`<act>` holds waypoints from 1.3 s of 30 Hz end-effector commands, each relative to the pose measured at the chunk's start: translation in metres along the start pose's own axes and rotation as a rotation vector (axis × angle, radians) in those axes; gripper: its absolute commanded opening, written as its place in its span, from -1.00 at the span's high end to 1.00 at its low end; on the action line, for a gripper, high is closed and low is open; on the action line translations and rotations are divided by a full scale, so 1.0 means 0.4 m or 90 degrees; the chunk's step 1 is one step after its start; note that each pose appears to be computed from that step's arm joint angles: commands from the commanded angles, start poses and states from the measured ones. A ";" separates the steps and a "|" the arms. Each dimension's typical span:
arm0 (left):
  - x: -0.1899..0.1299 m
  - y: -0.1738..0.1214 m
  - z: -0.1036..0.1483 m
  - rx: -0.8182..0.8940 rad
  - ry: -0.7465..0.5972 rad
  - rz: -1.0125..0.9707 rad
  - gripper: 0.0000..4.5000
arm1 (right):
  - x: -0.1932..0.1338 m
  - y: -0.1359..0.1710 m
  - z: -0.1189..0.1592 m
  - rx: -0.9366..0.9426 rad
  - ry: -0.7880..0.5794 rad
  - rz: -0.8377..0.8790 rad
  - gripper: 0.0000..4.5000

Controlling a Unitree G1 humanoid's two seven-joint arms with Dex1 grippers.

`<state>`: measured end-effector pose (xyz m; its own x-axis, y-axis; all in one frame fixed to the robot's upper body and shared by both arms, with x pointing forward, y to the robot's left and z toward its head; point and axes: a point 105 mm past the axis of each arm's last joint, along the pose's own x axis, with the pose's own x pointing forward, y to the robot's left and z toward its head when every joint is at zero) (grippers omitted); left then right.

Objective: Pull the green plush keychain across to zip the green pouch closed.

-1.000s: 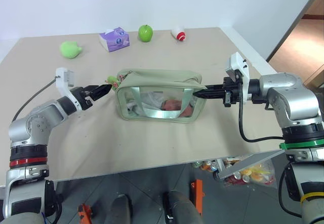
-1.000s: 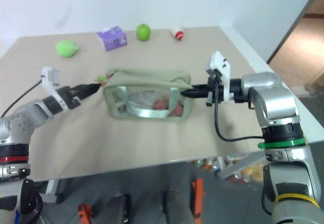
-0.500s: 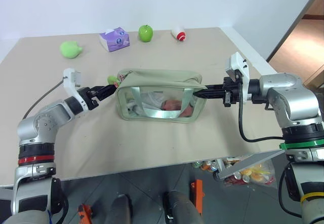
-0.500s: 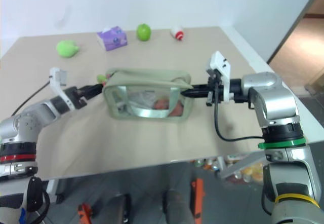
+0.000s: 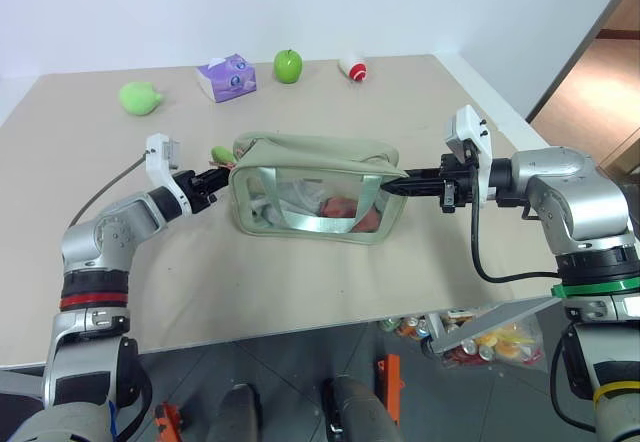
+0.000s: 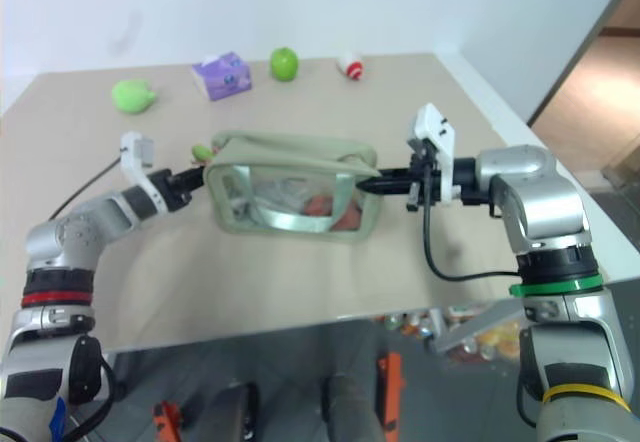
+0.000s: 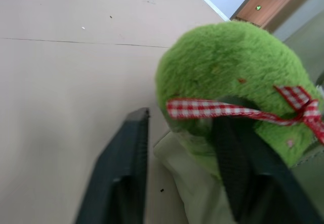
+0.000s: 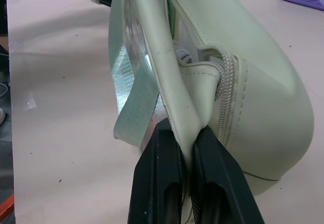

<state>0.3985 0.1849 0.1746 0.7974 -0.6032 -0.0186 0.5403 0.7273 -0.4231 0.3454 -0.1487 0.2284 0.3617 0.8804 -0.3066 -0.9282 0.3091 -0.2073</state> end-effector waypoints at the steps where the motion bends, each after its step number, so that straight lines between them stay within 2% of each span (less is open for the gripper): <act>1: 0.002 -0.016 0.044 0.028 -0.028 -0.010 0.91 | -0.012 0.003 0.037 -0.031 -0.030 -0.007 1.00; 3: -0.004 -0.015 0.064 0.044 -0.042 -0.006 0.97 | -0.010 0.003 0.036 -0.031 -0.030 -0.006 1.00; 9: -0.025 -0.036 0.197 0.103 -0.115 -0.010 0.97 | -0.010 0.001 0.033 -0.029 -0.028 -0.007 1.00; 13: -0.014 -0.118 0.309 0.163 -0.167 -0.058 0.97 | -0.011 -0.001 0.033 -0.029 -0.028 -0.009 1.00; 16: 0.020 -0.183 0.346 0.215 -0.164 -0.096 0.97 | -0.011 -0.003 0.034 -0.030 -0.028 -0.011 1.00; 19: 0.062 -0.254 0.337 0.292 -0.128 -0.147 0.97 | -0.011 -0.004 0.036 -0.030 -0.029 -0.014 1.00; 23: 0.126 -0.368 0.259 0.428 -0.038 -0.262 0.97 | -0.016 0.002 0.036 -0.030 -0.031 -0.018 1.00; 26: 0.154 -0.432 0.210 0.488 0.005 -0.337 0.97 | -0.023 0.004 0.034 -0.028 -0.030 -0.024 1.00; 32: 0.168 -0.513 0.178 0.505 0.015 -0.428 0.97 | -0.025 0.007 0.033 -0.026 -0.030 -0.026 1.00; 39: 0.180 -0.534 0.149 0.516 0.038 -0.456 0.97 | -0.021 0.008 0.032 -0.024 -0.031 -0.026 1.00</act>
<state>0.3695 0.0181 0.2978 0.2773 -0.9578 -0.0751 0.9265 0.2458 0.2850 0.3433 -0.1538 0.2266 0.3955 0.8720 -0.2886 -0.9154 0.3483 -0.2020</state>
